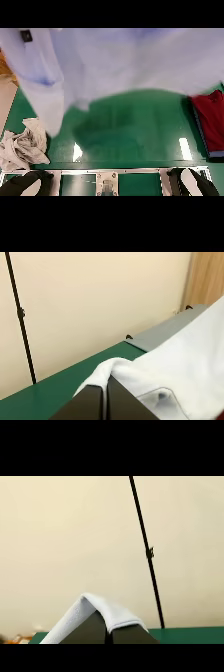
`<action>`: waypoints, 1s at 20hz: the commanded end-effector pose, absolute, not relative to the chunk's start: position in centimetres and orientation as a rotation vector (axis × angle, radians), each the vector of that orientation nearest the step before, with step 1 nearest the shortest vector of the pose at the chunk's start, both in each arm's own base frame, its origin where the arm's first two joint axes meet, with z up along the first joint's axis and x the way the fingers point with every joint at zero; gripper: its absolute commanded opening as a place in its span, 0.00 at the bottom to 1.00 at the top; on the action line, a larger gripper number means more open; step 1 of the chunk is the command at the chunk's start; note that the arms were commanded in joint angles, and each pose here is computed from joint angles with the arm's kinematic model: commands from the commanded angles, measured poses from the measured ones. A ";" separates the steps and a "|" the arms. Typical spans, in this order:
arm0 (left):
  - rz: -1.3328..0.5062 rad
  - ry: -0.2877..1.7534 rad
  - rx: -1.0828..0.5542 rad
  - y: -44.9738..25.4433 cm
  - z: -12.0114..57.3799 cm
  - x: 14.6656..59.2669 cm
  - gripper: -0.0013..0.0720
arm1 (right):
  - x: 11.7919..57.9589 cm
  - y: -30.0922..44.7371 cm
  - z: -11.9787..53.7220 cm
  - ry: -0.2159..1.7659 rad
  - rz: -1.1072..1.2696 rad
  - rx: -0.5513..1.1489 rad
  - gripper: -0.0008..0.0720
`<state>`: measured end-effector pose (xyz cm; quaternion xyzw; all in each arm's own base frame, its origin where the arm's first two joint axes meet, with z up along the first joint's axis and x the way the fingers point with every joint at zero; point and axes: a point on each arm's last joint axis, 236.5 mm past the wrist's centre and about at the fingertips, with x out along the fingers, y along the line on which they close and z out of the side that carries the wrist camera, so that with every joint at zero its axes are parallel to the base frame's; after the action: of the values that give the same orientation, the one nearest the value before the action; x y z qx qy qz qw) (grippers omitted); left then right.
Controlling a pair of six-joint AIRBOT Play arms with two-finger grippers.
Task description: Fold the shirts.
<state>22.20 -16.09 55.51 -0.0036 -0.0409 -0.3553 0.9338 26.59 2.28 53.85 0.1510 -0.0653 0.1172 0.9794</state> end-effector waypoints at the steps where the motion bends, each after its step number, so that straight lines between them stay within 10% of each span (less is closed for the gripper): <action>1: -0.660 -0.069 0.015 -14.9 55.1 22.9 0.05 | 24.7 1.6 55.9 -0.196 0.146 0.237 0.03; 11: -0.515 0.814 -0.060 -14.0 15.6 49.2 0.05 | 47.6 -1.6 17.3 0.549 0.161 0.526 0.03; 19: -0.540 0.851 -0.297 -17.1 1.2 57.5 0.06 | 53.7 -4.1 -2.4 0.821 0.033 0.620 0.03; 20: -0.540 0.849 -0.297 -17.1 1.4 57.5 0.40 | 53.7 -4.1 -2.9 0.832 0.031 0.623 0.14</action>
<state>56.22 -16.94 3.66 -0.1241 0.4103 -0.2640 0.8640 53.20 -3.98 1.64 0.2945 0.3682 0.0262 0.8815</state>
